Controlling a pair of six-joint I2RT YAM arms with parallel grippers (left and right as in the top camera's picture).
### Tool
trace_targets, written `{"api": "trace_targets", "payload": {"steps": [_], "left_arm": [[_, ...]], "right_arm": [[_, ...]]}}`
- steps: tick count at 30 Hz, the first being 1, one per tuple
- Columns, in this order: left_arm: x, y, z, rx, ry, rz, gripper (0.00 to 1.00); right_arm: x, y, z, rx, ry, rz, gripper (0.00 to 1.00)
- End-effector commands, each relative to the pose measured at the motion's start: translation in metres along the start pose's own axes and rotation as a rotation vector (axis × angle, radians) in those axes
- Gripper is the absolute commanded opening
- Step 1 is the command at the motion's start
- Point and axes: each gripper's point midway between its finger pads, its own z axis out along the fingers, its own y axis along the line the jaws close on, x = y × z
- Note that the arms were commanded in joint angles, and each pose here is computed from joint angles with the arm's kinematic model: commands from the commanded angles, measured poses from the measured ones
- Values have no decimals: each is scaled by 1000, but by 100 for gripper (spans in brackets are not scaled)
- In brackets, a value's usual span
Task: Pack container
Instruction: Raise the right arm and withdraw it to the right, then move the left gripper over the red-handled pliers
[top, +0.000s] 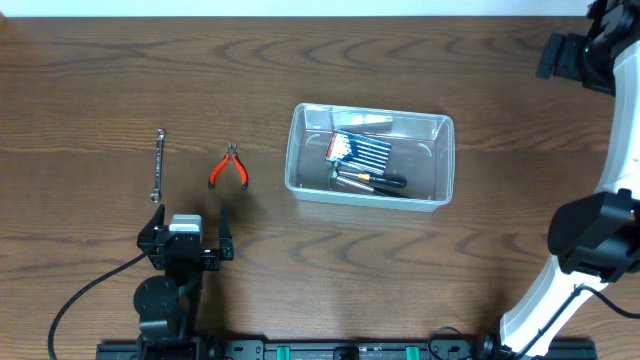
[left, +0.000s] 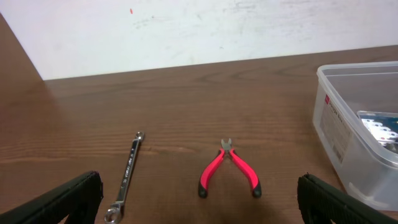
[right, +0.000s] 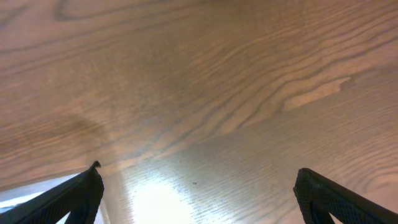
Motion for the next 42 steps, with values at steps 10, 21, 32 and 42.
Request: {"api": "trace_targets", "payload": {"steps": [10,21,32,42], "left_arm": [[6,-6,3,33,3,-104,98],[-55,-2,-18,58,169,-47,98],[-54,4,17,143,863,3,98],[1,-25,49,176,1214,-287,98]], "right_arm": [[40,-14,49,30,143,33,99],[46,-14,53,32,163,31,99],[46,-14,53,32,163,31,99],[46,-14,53,32,163,31,99]]}}
